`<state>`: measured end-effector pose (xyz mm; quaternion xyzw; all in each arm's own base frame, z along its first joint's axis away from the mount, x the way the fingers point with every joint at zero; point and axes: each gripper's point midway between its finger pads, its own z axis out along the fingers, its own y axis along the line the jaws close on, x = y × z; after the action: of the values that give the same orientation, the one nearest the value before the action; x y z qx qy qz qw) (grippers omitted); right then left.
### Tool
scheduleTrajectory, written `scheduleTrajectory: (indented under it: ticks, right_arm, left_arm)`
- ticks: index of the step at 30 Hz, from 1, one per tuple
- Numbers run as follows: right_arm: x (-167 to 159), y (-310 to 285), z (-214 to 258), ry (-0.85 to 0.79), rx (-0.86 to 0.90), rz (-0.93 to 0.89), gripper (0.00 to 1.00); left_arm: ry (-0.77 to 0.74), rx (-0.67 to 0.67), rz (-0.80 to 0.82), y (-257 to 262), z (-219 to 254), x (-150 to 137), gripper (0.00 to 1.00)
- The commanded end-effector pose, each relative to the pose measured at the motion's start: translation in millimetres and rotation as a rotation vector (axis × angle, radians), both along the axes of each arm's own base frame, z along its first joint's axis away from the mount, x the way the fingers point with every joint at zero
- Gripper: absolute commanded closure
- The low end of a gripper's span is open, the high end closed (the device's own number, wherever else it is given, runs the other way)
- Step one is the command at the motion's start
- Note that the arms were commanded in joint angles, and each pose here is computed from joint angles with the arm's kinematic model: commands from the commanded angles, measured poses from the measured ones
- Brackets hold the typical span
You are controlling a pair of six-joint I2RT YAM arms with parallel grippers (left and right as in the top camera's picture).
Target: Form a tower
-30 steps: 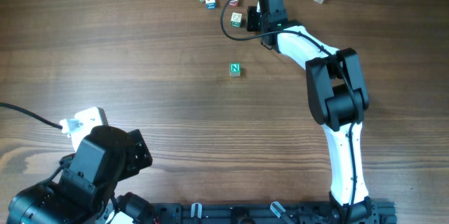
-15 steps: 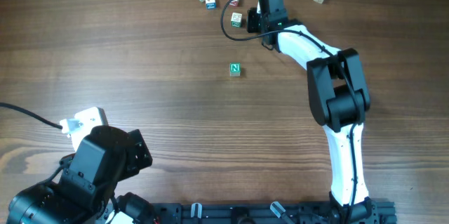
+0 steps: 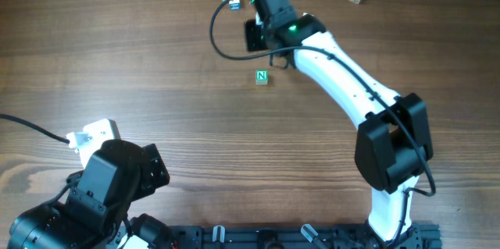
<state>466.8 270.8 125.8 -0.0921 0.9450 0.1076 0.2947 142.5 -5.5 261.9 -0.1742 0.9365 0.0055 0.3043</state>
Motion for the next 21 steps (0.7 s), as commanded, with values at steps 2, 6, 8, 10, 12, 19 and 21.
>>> scheduleTrajectory:
  ticks: [2,6,8,10,12,19,21]
  right_arm:
    - [-22,-16,-48,0.119,-0.038,-0.173,0.81]
    - [-39,-14,-69,0.189,-0.019,-0.151,0.81]
    - [-45,-11,-73,0.208,-0.013,-0.129,0.82]
    - [-47,1,-70,0.179,-0.027,-0.059,0.82]
    - [-50,17,-67,0.151,-0.024,-0.011,0.82]
    - [-65,33,-86,0.147,-0.066,-0.059,0.81]
    - [-64,36,-91,0.151,-0.059,-0.053,0.81]
  left_arm:
    - [0.002,-0.011,0.013,0,-1,-1,0.0]
    - [0.002,-0.011,0.013,0,-1,-1,0.0]
    - [0.002,-0.011,0.013,0,-1,-1,0.0]
    - [0.002,-0.011,0.013,0,-1,-1,0.0]
    - [0.002,-0.011,0.013,0,-1,-1,0.0]
    - [0.002,-0.011,0.013,0,-1,-1,0.0]
    - [0.002,-0.011,0.013,0,-1,-1,0.0]
